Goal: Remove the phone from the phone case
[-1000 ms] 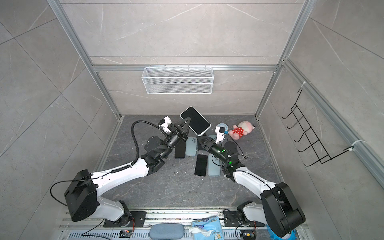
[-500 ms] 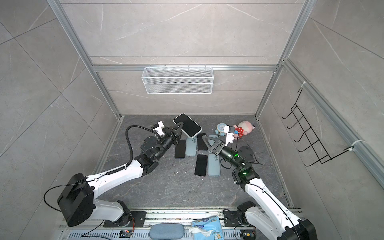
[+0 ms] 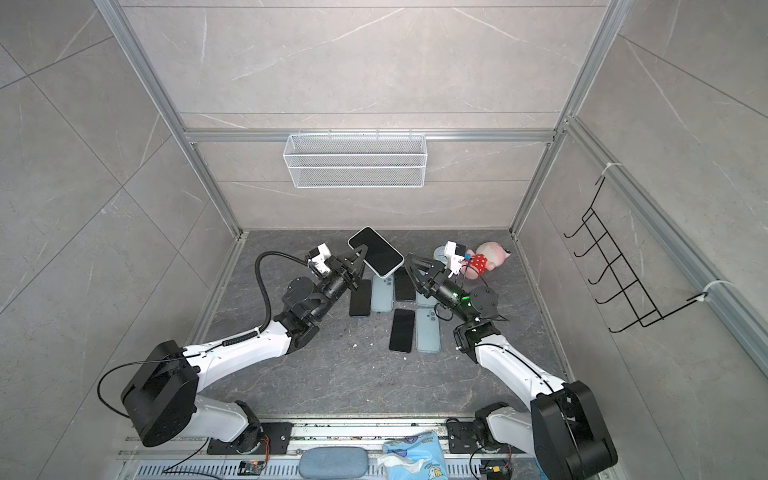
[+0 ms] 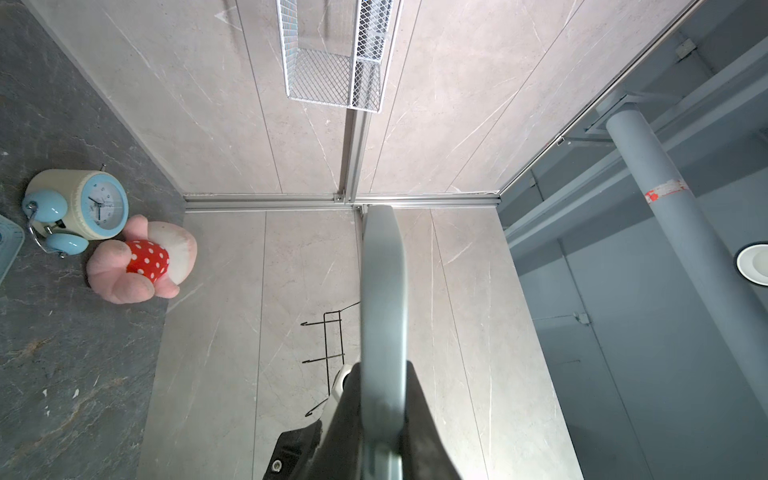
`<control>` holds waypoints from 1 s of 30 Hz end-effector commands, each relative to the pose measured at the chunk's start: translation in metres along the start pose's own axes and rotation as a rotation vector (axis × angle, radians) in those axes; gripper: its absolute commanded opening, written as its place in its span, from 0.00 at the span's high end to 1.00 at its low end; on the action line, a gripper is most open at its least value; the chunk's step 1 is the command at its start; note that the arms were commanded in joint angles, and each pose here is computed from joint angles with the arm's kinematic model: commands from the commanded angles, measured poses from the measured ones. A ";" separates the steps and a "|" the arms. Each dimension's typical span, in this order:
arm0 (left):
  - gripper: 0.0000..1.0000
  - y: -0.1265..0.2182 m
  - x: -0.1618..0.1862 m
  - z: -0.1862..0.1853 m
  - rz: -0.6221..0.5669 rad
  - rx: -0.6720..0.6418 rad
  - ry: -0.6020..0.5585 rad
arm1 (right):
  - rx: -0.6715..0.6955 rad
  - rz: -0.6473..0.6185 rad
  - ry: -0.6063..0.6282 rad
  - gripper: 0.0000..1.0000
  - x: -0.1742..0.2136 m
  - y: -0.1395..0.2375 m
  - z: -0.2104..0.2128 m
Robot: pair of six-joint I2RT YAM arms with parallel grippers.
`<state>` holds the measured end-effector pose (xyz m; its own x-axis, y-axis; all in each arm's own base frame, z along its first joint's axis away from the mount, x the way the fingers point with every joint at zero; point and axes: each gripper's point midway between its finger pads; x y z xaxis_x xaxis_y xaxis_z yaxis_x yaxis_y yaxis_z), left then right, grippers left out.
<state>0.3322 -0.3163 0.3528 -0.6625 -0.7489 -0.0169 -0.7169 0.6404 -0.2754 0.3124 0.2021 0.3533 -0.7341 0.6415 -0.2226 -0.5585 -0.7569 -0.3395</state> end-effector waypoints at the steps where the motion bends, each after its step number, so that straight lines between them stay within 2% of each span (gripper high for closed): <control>1: 1.00 0.001 -0.001 -0.047 0.005 0.174 0.020 | -0.145 0.008 0.024 0.45 -0.002 -0.003 0.042; 6: 1.00 0.000 -0.002 -0.046 0.000 0.186 0.019 | -0.142 0.012 0.015 0.58 -0.003 -0.005 0.041; 10: 1.00 0.000 -0.001 -0.047 0.002 0.193 0.015 | -0.141 0.016 0.002 0.61 -0.002 -0.006 0.037; 30: 1.00 -0.002 0.001 -0.049 0.008 0.210 -0.003 | -0.120 0.034 -0.012 0.70 0.004 -0.011 0.027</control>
<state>0.3329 -0.3183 0.3578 -0.6675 -0.7446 -0.0089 -0.7024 0.6336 -0.3242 0.3086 0.2068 0.3672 -0.7582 0.6222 -0.1950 -0.5147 -0.7547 -0.4069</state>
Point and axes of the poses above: each gripper's point midway between its finger pads, its own y axis back along the fingers, its own z axis along the line the jaws close on, x = y × z, and after that the axes turned 5 degrees about -y, right-handed
